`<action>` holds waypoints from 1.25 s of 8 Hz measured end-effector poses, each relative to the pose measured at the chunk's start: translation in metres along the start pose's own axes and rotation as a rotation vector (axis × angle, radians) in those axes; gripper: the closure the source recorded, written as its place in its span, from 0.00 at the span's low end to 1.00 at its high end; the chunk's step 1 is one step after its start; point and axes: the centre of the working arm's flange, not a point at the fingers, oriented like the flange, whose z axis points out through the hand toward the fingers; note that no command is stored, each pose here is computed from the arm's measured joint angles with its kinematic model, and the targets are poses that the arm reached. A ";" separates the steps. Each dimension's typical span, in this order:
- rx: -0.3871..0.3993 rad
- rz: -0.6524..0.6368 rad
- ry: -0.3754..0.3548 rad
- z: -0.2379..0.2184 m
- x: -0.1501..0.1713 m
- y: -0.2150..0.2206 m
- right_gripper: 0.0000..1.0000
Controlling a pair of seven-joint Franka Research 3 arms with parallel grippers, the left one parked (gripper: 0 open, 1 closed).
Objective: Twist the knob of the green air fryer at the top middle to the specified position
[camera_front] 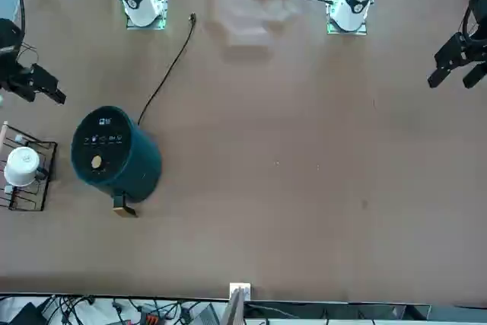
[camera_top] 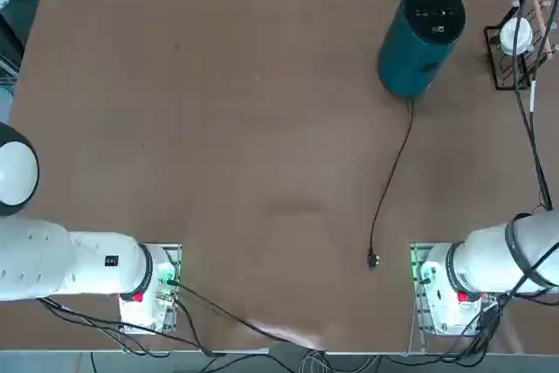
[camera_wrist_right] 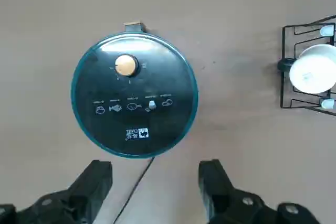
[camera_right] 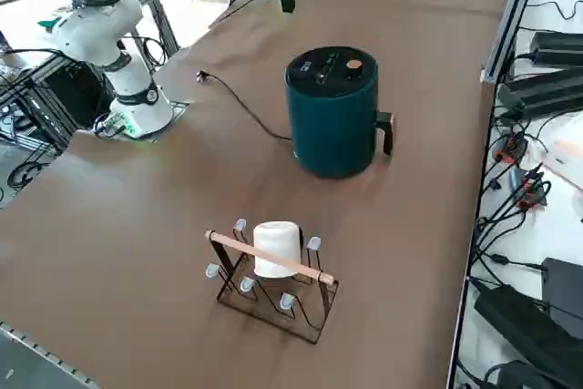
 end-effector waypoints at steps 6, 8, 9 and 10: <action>-0.002 0.000 -0.032 0.010 0.002 0.000 0.00; -0.004 0.001 -0.031 0.019 0.008 0.001 0.00; -0.005 -0.002 -0.024 0.027 0.015 0.000 0.00; -0.013 -0.010 -0.015 0.039 0.025 -0.004 0.00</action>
